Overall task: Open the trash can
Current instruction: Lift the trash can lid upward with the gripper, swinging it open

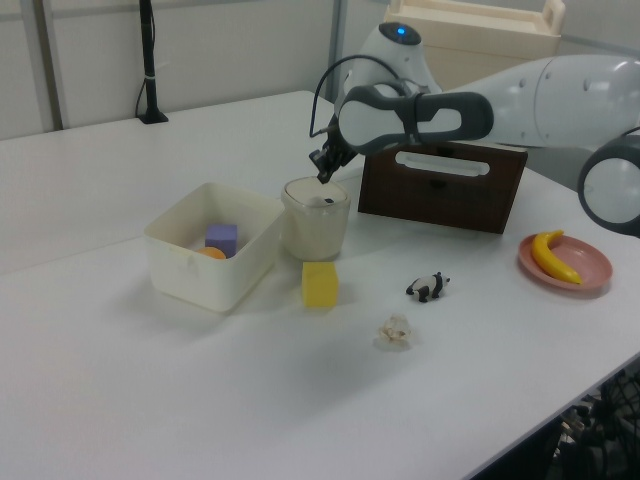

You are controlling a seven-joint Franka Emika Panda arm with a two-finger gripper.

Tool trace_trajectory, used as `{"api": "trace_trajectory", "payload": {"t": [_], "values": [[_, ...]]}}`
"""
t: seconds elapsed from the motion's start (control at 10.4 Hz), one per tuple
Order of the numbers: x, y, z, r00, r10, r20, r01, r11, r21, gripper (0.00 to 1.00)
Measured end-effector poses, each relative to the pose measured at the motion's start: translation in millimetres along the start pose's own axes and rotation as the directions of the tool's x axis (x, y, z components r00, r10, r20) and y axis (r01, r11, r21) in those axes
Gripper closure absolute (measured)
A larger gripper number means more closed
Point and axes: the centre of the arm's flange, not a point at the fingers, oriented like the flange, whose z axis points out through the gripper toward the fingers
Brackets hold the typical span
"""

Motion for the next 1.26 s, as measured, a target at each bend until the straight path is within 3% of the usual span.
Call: {"api": "trace_trajectory", "payload": {"t": [0.19,0.58,0.77,1.26], "values": [[-6.8,-2.7,24.9,0.999,-0.003,0.034,0.002,1.000,0.005,0.99],[0.7,-2.4,20.7,1.000,-0.003,0.010,0.003,1.000,0.003,0.99],[11.4,-0.5,-6.0,1.000,-0.002,-0.015,0.002,1.000,-0.001,0.99],[10.7,7.4,-105.1,0.999,0.008,0.048,-0.008,1.000,-0.009,0.99]]}}
